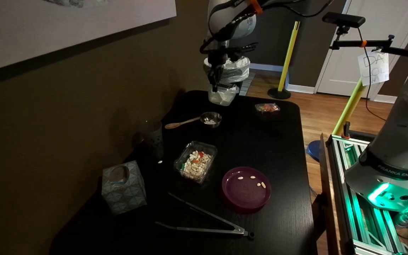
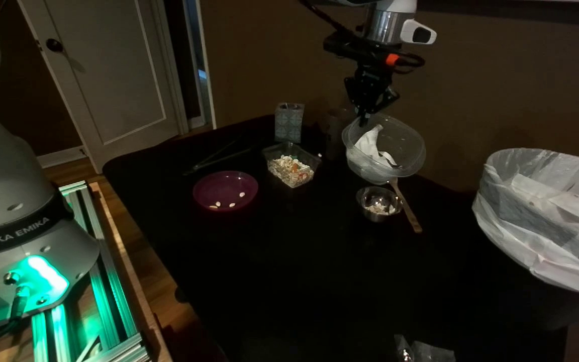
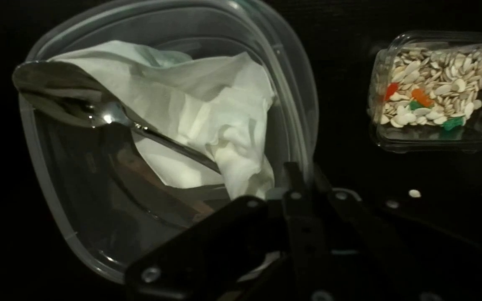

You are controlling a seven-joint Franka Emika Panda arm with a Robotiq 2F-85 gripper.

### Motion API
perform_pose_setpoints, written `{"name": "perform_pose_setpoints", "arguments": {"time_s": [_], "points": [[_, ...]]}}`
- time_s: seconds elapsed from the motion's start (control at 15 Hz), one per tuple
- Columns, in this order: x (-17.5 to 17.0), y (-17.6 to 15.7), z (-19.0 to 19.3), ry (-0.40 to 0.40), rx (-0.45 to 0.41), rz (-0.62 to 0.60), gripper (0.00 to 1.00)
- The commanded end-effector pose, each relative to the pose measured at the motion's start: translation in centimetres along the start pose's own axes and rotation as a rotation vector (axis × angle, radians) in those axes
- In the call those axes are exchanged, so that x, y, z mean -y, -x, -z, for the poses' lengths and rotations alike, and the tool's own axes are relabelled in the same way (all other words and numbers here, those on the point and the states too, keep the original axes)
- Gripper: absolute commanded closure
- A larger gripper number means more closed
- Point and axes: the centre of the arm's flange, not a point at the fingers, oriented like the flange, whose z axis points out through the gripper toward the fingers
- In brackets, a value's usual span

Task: Place the small silver bowl on the purple lid

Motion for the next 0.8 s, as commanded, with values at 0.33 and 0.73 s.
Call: {"name": "perform_pose_setpoints", "arguments": {"time_s": [0.33, 0.73], "points": [[-5.6, 8.2, -4.2, 0.198, -0.135, -0.405, 0.98], [-9.2, 9.5, -10.0, 0.248, -0.154, -0.601, 0.98]]}}
